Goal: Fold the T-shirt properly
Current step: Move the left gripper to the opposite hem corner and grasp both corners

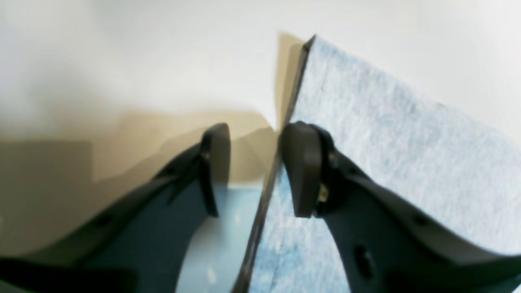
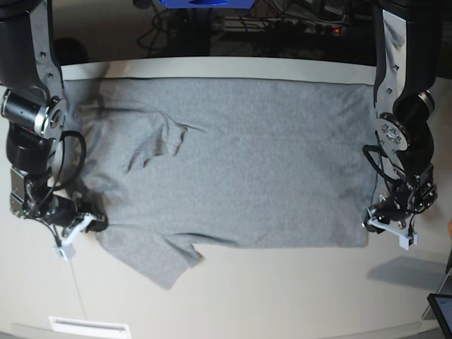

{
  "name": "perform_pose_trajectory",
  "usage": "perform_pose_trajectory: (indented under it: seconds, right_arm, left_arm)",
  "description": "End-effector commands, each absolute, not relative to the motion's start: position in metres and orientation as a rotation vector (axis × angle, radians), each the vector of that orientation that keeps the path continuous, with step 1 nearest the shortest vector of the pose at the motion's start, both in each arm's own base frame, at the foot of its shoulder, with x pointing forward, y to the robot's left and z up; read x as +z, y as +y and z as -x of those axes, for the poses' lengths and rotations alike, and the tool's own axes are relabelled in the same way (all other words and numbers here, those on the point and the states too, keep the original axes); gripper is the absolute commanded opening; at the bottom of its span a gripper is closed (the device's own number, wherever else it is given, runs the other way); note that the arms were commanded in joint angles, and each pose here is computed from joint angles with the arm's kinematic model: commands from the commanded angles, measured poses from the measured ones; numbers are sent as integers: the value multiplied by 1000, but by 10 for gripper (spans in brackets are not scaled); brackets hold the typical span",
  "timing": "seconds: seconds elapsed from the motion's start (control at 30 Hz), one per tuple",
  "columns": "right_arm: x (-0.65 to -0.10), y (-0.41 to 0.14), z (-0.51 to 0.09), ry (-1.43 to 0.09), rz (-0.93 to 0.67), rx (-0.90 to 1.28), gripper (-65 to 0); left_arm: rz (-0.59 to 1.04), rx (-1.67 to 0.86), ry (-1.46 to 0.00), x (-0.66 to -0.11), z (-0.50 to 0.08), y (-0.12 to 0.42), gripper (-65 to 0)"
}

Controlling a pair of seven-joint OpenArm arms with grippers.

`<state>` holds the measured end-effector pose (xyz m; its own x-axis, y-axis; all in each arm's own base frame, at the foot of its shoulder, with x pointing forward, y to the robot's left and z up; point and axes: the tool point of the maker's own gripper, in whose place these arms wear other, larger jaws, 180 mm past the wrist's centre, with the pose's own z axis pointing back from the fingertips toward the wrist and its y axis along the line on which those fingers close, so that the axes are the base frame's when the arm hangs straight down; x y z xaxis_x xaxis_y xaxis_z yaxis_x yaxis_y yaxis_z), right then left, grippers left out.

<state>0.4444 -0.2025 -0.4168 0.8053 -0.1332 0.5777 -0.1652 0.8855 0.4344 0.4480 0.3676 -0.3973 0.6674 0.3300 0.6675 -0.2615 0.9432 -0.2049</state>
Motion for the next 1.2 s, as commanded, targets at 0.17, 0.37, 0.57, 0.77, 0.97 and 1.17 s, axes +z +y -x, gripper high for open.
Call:
perform_pose_trajectory:
  seconds: [0.17,0.37,0.57,0.77,0.97,1.17]
  right_arm:
    - [-406,-212,-453,-659,-460,28,-650]
    - [-406,-212,-453,-659,-460,28,-650]
    - [-406,-212,-453,-659,-460,28,-650]
    - [-406,-211,-453,-658,-462,29,-650]
    - [-406,-211,-454,-660,-462,29,-650]
    - [-401,-213,-458,-688,-457,29,-650]
  left_arm:
    - [107,312,-761,-394,-456,355,-403]
    - [136,294,-755,-399,-462,335,-403]
    - [136,294,-758,-398,-463,335,-435]
    - [130,295,-755,-399,-460,338,-595]
    - [112,295,-774,-392,-463,345,-650]
    - [68,281,-795,-374,-467,360,-650]
